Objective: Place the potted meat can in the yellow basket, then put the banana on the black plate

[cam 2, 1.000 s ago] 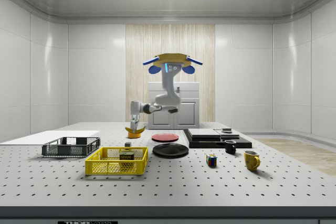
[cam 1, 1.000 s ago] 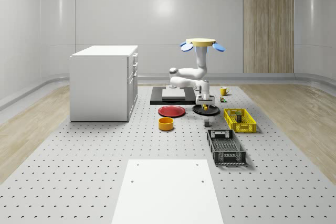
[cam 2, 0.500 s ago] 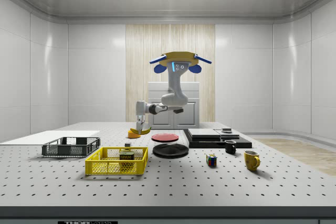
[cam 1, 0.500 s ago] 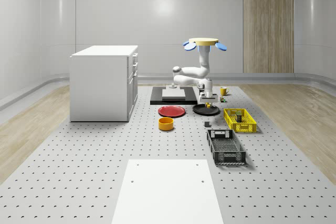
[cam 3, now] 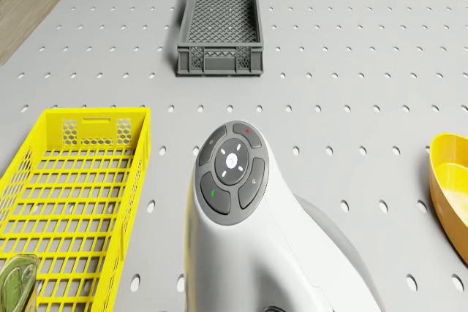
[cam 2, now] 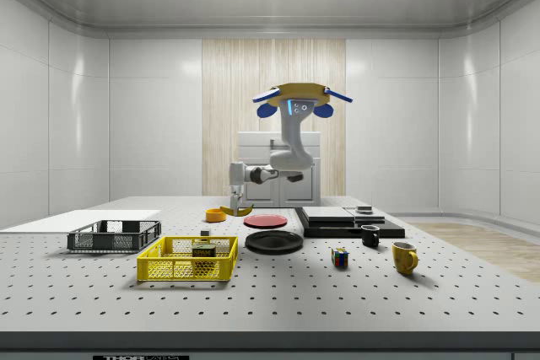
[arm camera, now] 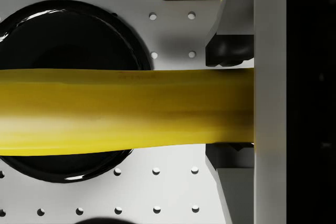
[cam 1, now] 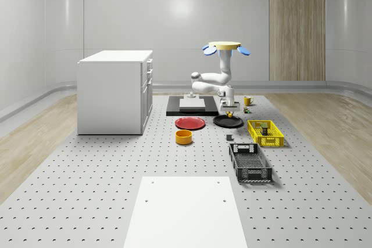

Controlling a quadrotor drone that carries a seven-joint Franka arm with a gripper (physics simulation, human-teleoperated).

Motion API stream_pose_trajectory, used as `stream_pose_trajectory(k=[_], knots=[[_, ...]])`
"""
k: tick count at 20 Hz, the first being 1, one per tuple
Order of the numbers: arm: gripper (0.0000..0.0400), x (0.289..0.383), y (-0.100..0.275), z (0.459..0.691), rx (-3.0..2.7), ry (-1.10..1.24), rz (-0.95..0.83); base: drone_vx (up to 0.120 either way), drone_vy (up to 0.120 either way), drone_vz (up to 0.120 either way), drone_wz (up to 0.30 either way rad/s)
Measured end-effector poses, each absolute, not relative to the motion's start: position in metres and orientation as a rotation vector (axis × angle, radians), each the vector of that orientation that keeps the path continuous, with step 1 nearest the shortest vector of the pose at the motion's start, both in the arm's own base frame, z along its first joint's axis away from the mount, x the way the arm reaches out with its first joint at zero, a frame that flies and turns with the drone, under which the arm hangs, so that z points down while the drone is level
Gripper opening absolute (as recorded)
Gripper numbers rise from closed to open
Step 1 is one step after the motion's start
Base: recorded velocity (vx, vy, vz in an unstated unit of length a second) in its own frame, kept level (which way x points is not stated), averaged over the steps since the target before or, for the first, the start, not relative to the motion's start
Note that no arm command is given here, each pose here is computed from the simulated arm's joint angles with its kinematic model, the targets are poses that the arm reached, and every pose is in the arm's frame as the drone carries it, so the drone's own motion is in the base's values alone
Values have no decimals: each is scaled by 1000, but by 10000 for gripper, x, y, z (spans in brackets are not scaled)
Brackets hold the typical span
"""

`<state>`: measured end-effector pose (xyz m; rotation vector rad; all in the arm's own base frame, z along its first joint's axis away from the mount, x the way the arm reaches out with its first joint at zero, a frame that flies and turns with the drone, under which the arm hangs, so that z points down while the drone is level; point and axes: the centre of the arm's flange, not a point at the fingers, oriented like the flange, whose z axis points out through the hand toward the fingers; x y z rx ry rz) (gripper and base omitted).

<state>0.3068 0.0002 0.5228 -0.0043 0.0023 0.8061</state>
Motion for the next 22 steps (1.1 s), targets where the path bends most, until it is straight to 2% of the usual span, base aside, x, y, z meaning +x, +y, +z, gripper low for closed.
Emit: stream_pose_trajectory(k=[4,11,21,22], knots=[[190,3068,2,5228,-4,2,806,-120,0,-30,0],[190,3068,2,5228,-4,2,806,-120,0,-120,0],[190,3068,2,5229,-4,2,806,-120,0,-4,0],[190,3068,2,5228,-4,2,806,0,0,0,0]])
